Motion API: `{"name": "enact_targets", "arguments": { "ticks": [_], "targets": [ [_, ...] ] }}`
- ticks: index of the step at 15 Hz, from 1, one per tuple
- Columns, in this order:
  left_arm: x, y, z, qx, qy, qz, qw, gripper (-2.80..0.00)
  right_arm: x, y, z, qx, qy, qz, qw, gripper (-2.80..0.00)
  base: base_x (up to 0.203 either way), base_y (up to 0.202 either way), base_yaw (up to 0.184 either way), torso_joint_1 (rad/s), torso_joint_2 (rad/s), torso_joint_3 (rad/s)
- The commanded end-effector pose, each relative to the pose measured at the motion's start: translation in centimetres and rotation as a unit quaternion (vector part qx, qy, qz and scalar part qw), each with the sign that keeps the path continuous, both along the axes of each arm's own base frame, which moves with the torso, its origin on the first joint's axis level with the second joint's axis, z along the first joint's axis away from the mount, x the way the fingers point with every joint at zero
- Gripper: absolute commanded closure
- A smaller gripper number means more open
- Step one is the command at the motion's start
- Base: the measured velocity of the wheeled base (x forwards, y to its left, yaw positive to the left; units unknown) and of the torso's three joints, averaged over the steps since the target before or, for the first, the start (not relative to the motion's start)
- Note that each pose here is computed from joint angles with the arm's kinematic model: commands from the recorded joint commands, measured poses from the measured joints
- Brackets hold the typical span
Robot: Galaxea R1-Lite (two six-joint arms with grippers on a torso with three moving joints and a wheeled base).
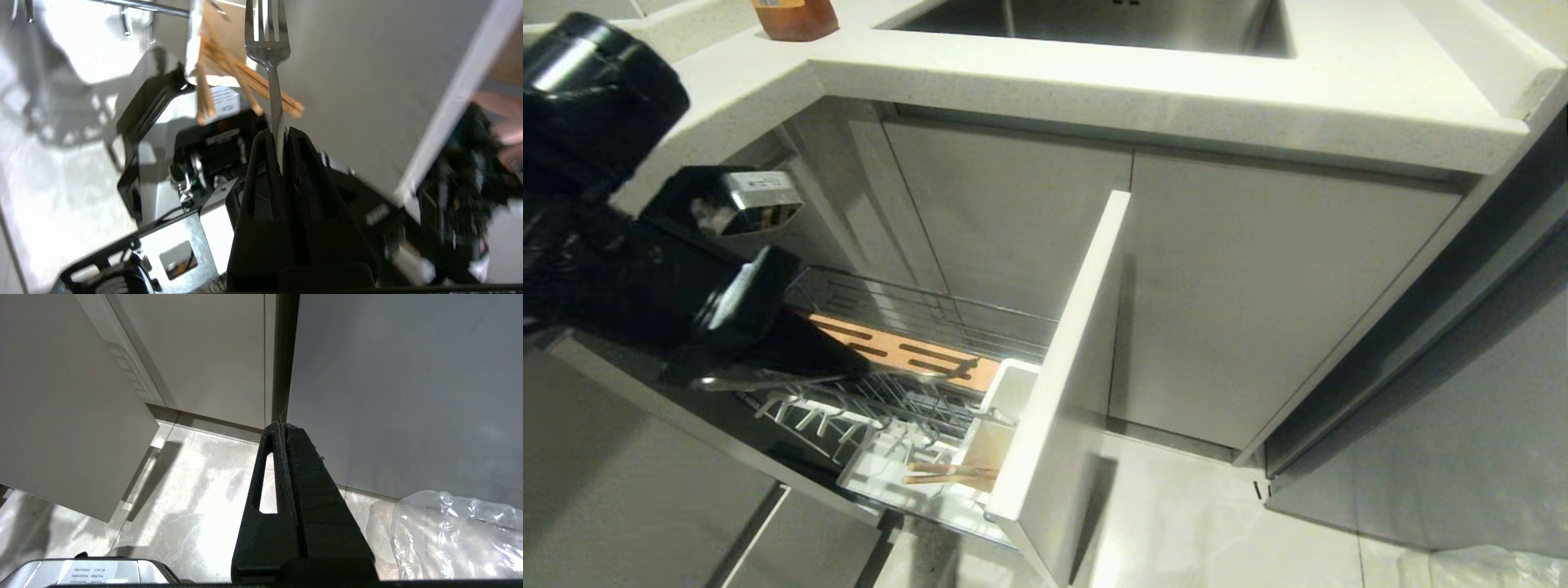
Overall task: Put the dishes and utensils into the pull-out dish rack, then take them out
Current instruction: Pick up the spoon and place it in the cupboard
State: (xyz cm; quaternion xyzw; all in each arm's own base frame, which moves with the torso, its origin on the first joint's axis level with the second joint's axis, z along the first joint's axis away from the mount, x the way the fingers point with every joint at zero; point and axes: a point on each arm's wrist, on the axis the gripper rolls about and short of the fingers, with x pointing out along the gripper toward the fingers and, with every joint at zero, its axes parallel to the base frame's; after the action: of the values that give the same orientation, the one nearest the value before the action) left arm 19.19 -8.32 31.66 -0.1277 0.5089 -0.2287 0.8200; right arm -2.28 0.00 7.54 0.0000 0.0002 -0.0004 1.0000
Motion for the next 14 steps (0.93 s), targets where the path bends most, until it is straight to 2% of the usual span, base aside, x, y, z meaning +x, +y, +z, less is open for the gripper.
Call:
{"name": "enact_targets", "arguments": {
  "ticks": [1,3,6,12,14],
  "targets": [
    [2.5,-2.2,-1.9,0.029,0.044,0.013,0.9985,0.0,0.0,0.0,0.0,0.0,0.001,0.0,1.0,0.0,0.0,0.0,0.0,0.0,0.0,0.0],
    [3.4,-3.7,-2.1,0.035,0.047,0.008,0.9983,0.0,0.0,0.0,0.0,0.0,0.0,0.0,1.0,0.0,0.0,0.0,0.0,0.0,0.0,0.0],
    [5.3,-5.8,-3.5,0.071,0.053,0.024,0.9957,0.0,0.0,0.0,0.0,0.0,0.001,0.0,1.0,0.0,0.0,0.0,0.0,0.0,0.0,0.0],
    [7.8,-8.4,-4.6,0.078,0.056,0.02,0.9952,0.0,0.0,0.0,0.0,0.0,0.0,0.0,1.0,0.0,0.0,0.0,0.0,0.0,0.0,0.0],
    [8.5,-9.1,-5.6,0.095,0.066,0.033,0.9927,0.0,0.0,0.0,0.0,0.0,0.001,0.0,1.0,0.0,0.0,0.0,0.0,0.0,0.0,0.0]
  ]
}}
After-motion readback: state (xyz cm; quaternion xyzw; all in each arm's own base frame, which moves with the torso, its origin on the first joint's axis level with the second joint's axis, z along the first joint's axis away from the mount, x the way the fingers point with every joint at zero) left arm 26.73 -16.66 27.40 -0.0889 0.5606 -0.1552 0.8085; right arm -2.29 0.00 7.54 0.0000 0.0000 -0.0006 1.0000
